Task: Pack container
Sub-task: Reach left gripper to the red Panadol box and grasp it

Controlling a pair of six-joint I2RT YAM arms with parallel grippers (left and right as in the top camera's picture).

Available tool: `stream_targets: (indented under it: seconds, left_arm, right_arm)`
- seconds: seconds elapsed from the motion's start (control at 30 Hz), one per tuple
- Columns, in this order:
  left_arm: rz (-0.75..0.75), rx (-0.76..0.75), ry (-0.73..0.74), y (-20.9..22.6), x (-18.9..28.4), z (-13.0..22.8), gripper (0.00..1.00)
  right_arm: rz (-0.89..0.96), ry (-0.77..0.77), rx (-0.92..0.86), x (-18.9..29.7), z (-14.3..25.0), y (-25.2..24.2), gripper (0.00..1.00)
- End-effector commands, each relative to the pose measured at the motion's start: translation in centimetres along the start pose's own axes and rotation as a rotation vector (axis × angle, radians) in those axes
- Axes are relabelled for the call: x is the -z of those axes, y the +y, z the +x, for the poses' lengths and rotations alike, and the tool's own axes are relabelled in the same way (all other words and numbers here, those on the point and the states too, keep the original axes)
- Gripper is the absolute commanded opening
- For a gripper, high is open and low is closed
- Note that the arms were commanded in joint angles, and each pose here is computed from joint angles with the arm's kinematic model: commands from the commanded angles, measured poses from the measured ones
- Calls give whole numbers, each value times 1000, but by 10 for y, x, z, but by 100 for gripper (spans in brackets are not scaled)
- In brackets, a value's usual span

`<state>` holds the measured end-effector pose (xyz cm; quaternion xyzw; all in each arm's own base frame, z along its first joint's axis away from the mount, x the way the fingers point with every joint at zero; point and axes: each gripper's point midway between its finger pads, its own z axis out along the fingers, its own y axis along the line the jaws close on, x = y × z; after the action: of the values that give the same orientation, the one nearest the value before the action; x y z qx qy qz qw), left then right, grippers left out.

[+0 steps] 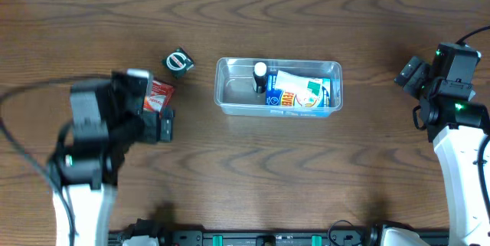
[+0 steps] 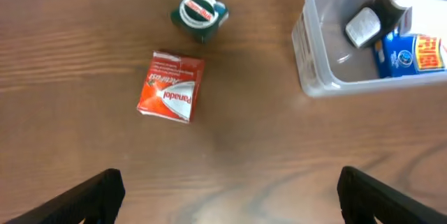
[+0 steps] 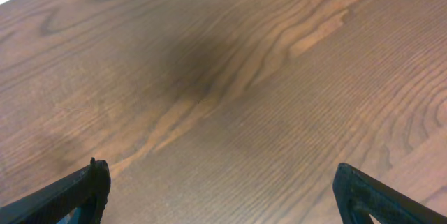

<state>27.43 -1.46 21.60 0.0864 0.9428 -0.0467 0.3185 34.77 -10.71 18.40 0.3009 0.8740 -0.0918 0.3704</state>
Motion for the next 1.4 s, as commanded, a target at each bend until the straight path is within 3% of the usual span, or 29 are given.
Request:
stream_targets:
  seconds: [0.0, 0.3, 0.77, 1.1, 1.37]
  left_arm:
    - [19, -79, 84, 6, -16, -11, 98]
    - [42, -3, 256, 27, -71, 8, 98]
    - [17, -21, 191, 67, -143, -12, 98]
    - [69, -83, 314, 69, -185, 21, 98]
    - [64, -92, 307, 73, -199, 22, 98]
  right_arm:
    - [6, -1, -13, 0, -1, -2, 99]
    - [6, -1, -13, 0, -1, -2, 99]
    - [6, -1, -13, 0, -1, -2, 99]
    - [6, -1, -13, 0, -1, -2, 99]
    - [6, -1, -13, 0, -1, -2, 99]
